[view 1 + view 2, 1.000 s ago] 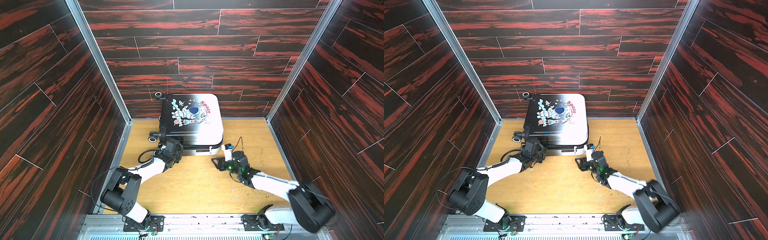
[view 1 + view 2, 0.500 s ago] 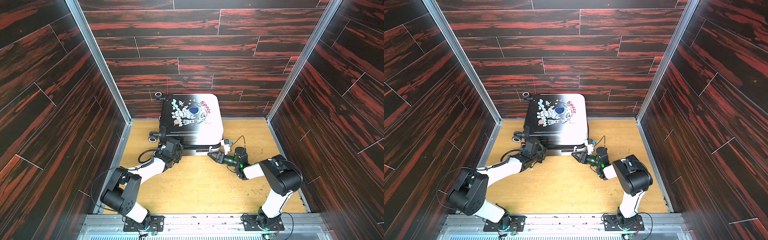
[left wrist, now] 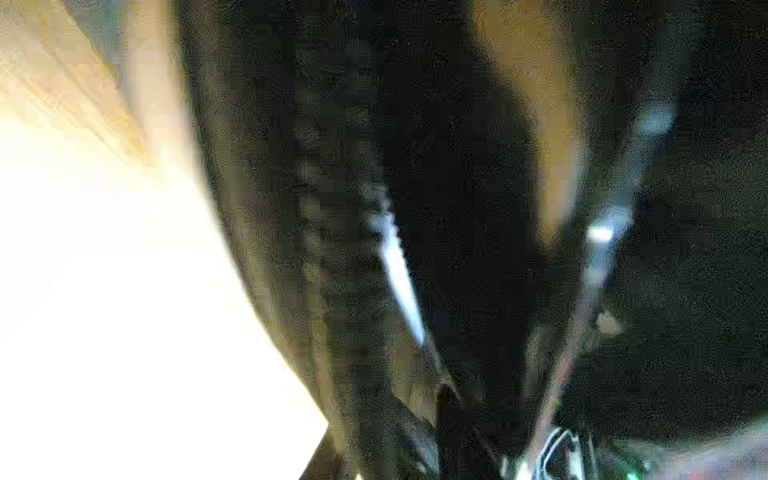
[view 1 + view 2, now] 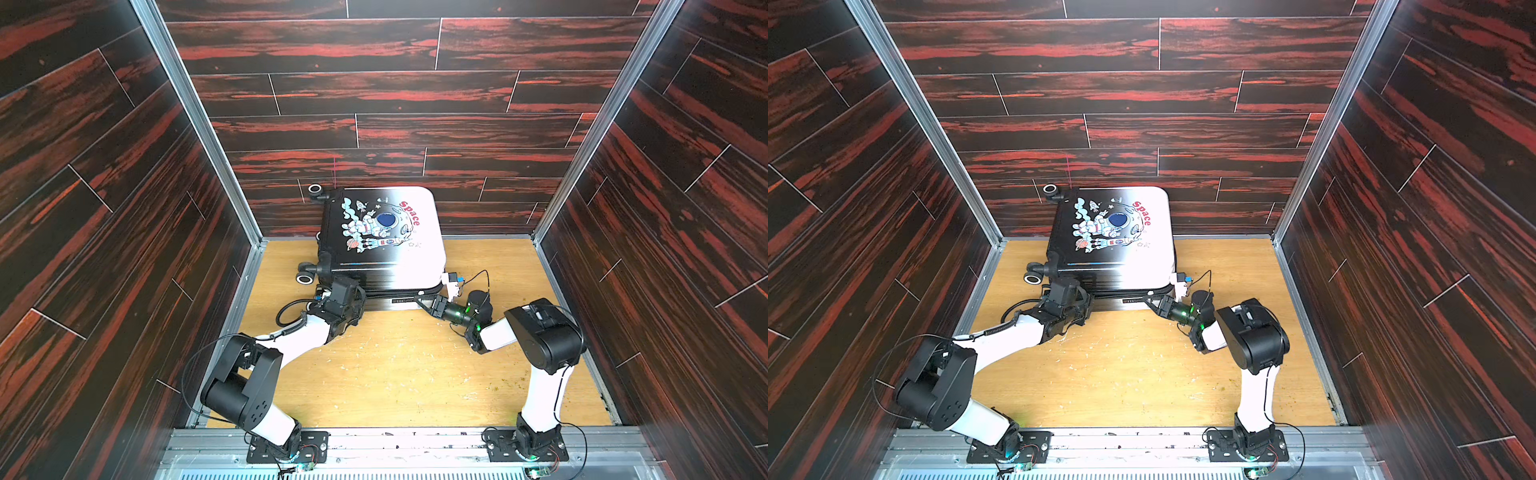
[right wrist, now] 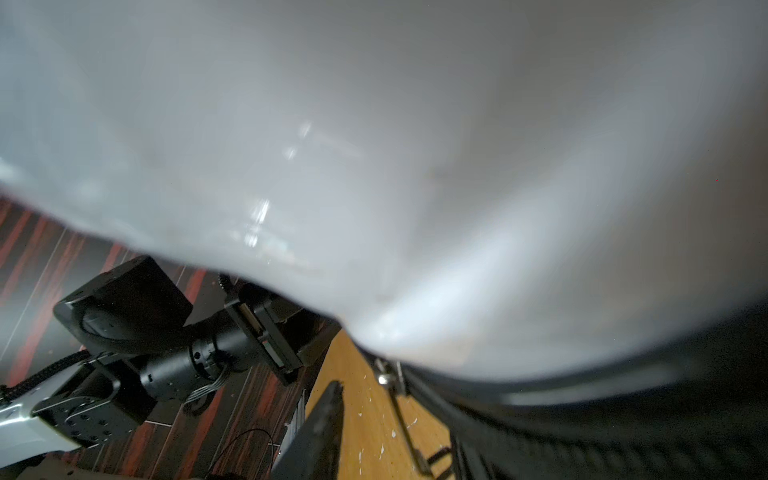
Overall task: Open the suitcase zippers
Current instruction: Unzip the zipper on the suitcase.
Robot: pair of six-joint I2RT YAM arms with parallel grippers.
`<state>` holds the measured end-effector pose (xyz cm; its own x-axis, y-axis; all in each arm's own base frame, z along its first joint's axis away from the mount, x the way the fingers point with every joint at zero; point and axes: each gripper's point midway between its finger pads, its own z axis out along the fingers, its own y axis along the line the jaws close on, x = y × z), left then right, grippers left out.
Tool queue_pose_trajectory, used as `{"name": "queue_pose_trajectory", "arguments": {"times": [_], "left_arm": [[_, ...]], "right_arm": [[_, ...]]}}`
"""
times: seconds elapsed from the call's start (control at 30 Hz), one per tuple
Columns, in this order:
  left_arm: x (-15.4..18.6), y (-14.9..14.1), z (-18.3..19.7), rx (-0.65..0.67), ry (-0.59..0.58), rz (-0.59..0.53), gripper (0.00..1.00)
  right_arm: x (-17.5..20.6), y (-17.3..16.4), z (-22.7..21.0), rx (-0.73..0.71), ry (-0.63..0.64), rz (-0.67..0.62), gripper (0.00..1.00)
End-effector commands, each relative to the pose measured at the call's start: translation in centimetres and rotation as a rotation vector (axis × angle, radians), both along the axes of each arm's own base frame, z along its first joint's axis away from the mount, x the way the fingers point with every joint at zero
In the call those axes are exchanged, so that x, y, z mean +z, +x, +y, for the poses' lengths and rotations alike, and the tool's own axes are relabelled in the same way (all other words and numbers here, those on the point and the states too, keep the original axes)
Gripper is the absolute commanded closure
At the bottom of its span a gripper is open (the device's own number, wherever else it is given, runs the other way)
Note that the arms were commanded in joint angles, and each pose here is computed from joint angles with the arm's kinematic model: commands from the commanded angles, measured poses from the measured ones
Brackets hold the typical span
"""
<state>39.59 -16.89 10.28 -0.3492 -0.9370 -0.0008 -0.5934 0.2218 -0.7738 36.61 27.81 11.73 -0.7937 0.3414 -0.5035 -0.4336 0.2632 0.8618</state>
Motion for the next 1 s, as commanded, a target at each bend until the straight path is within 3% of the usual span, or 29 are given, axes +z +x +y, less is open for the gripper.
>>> {"name": "queue_pose_trajectory", "arguments": {"times": [0.0, 0.27, 0.4, 0.6, 0.77, 0.97], "left_arm": [[-4.1, -1.6, 1.6, -0.028, 0.104, 0.11, 0.69], [-4.1, -1.7, 1.7, -0.027, 0.109, 0.109, 0.72], [-4.2, -1.8, 1.8, -0.024, 0.109, 0.112, 0.73], [-4.1, -2.0, 2.0, -0.023, 0.123, 0.113, 0.74], [-3.9, -3.0, 4.3, 0.019, 0.201, 0.144, 0.79], [-2.7, -3.9, 8.1, 0.091, 0.293, 0.154, 0.83]], "right_arm": [[-1.3, 0.9, 0.6, -0.018, 0.019, 0.059, 0.59], [-2.4, 0.1, 2.5, 0.036, 0.048, 0.094, 0.66], [-2.5, 0.0, 2.6, 0.035, 0.07, 0.114, 0.74], [-2.5, -0.5, 2.1, 0.014, 0.077, 0.116, 1.0], [-1.5, -0.2, -0.1, -0.053, 0.035, 0.089, 1.0], [-2.3, -0.5, -3.8, -0.176, -0.139, 0.099, 1.0]]}}
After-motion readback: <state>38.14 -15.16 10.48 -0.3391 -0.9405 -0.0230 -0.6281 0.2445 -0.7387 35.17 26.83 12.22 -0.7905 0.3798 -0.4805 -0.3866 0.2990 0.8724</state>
